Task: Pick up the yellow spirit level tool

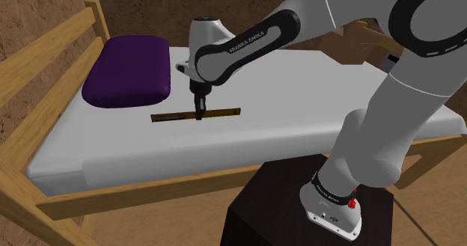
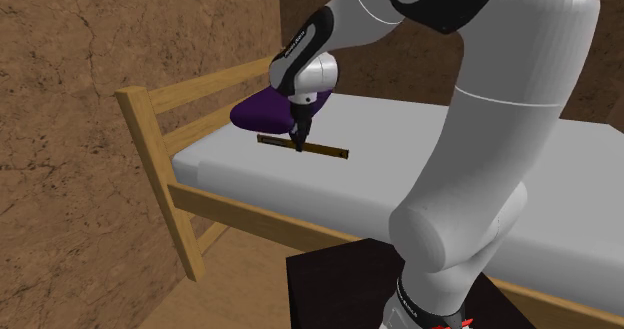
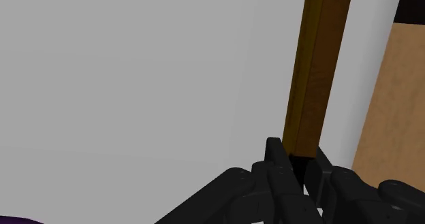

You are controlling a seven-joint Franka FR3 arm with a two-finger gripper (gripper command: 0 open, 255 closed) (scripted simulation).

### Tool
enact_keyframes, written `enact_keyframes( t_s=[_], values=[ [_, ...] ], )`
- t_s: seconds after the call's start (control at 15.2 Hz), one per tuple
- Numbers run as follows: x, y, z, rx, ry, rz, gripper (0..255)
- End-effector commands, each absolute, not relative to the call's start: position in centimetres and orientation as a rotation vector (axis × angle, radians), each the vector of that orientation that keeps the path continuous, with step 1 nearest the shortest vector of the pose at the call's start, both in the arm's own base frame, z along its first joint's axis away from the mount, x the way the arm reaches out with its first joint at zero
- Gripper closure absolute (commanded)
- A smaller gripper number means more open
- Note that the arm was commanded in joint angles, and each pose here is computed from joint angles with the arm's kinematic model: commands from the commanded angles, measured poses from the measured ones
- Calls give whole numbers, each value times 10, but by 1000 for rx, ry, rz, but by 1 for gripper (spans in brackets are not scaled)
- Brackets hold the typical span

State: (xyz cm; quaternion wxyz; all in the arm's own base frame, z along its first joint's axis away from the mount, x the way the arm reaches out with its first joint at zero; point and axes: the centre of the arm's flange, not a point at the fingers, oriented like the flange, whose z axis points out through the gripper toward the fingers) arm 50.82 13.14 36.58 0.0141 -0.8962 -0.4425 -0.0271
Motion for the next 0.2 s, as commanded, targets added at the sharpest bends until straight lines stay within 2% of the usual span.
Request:
enact_keyframes(
  t_s=[0.0,0.13],
  values=[
    [508,131,376,-2791,-1378,-84,255],
    [508,131,377,-2791,-1378,-84,255]
  ],
)
